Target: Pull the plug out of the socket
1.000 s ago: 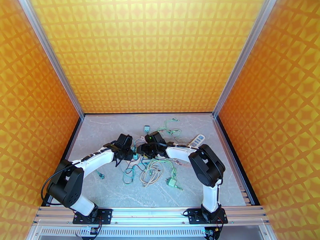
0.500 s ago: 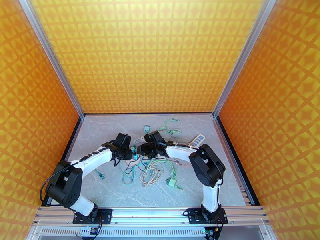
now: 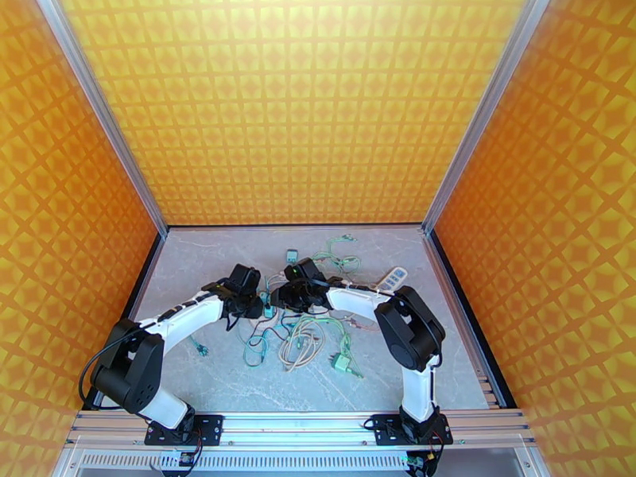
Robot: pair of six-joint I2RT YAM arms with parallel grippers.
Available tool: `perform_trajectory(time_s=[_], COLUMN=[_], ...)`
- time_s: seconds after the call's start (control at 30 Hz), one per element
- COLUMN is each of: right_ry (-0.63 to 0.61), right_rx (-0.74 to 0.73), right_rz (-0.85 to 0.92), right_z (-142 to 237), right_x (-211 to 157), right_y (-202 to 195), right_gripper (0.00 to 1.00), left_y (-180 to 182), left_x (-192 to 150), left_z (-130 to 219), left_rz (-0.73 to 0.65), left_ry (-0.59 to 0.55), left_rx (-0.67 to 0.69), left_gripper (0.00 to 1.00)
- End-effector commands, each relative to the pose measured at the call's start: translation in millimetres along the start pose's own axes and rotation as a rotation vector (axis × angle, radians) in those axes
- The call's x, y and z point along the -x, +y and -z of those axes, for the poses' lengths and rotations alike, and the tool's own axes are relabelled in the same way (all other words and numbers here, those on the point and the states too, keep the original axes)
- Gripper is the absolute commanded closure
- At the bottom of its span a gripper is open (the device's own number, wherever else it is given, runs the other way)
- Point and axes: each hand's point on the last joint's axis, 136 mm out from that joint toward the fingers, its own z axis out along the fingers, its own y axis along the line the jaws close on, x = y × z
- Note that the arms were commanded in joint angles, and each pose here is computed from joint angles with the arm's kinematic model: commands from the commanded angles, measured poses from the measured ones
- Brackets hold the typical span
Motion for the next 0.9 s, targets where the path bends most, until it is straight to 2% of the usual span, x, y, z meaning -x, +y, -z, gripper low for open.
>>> perform_trajectory(time_s=[0.0,0.17,0.33,0.63,0.87], right_ry=[0.117,0.122,0.124,0.123,0.119], right_rx=[-0.234,-0.239,-0.247,-0.258,-0.259], right_rz=[-0.066,-0.064,-0.06,-0.061,-0.058], right_z=[-22,-22,-22,-21,-21], right_x=[-42,-43,-43,-44,-44], right_y=[-68,-68,-69,-72,-72], right_gripper=[0.48,0.48,0.48,0.48,0.48], left_y=[-21,-27,-28,-7,-3], left_x=[3,-2,4,17,18], left_z=[8,5,10,24,30], left_rz=[-0.122,-0.171,-0.145,0.037,0.058], left_ry=[0.0,0.016,-0.01,-0.035,-0.043], left_rx=[0.002,0.028,0.022,-0.059,-0.077], left_gripper=[0.84,0.86,0.87,0.93,0.93])
